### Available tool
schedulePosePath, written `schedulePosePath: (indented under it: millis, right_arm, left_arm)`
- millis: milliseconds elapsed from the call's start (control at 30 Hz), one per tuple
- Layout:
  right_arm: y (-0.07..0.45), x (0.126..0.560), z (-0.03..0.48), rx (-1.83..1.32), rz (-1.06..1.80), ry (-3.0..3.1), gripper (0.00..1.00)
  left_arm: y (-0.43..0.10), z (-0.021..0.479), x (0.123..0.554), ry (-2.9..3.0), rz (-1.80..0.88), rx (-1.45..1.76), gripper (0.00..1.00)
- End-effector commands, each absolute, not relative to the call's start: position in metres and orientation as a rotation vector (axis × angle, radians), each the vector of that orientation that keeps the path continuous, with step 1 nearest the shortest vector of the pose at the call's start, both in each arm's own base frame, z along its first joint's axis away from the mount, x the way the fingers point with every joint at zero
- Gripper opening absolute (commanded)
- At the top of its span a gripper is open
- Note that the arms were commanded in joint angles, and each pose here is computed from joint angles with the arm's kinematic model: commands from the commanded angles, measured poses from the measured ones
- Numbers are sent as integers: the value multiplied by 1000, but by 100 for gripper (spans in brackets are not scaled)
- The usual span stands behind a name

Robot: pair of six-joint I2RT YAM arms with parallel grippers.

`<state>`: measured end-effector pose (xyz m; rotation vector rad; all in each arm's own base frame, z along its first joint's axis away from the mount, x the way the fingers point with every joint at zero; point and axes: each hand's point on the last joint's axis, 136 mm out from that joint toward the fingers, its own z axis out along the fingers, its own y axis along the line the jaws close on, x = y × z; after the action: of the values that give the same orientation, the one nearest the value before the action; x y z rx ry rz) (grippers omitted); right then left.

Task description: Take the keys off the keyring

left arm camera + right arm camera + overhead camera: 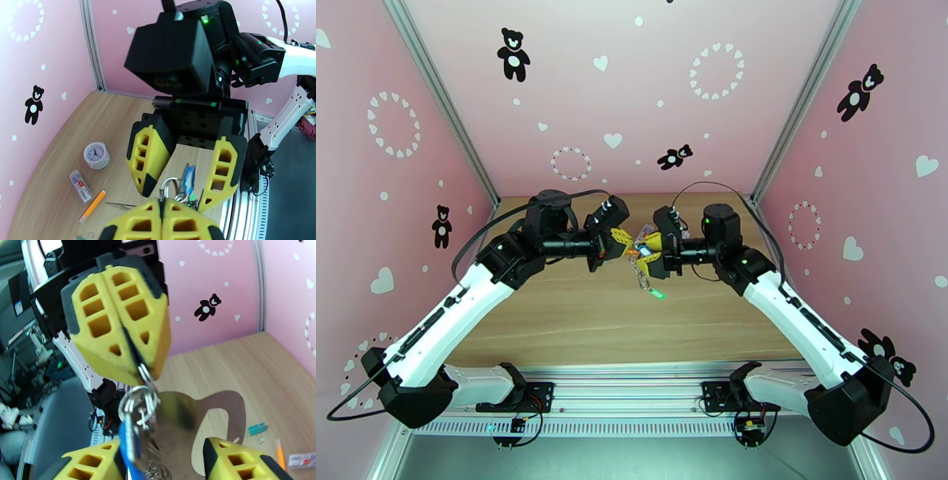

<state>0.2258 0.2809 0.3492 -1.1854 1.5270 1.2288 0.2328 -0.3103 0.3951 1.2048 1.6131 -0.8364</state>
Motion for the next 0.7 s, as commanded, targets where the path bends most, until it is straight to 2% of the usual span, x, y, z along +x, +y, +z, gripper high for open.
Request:
schedulePosePath:
  millis: [0,367,667]
  right_arm:
    - [283,217,353,-1228,1272,1508,47]
    - [282,215,354,-1252,1272,1541,31]
    - [277,220,358,-1222,1182,1558,25]
  left_arm:
    - [-314,397,233,1572,-837,1225,0]
    - [-314,388,236,1594,-810,1237,0]
    - [-315,384,235,1607,-830,1236,0]
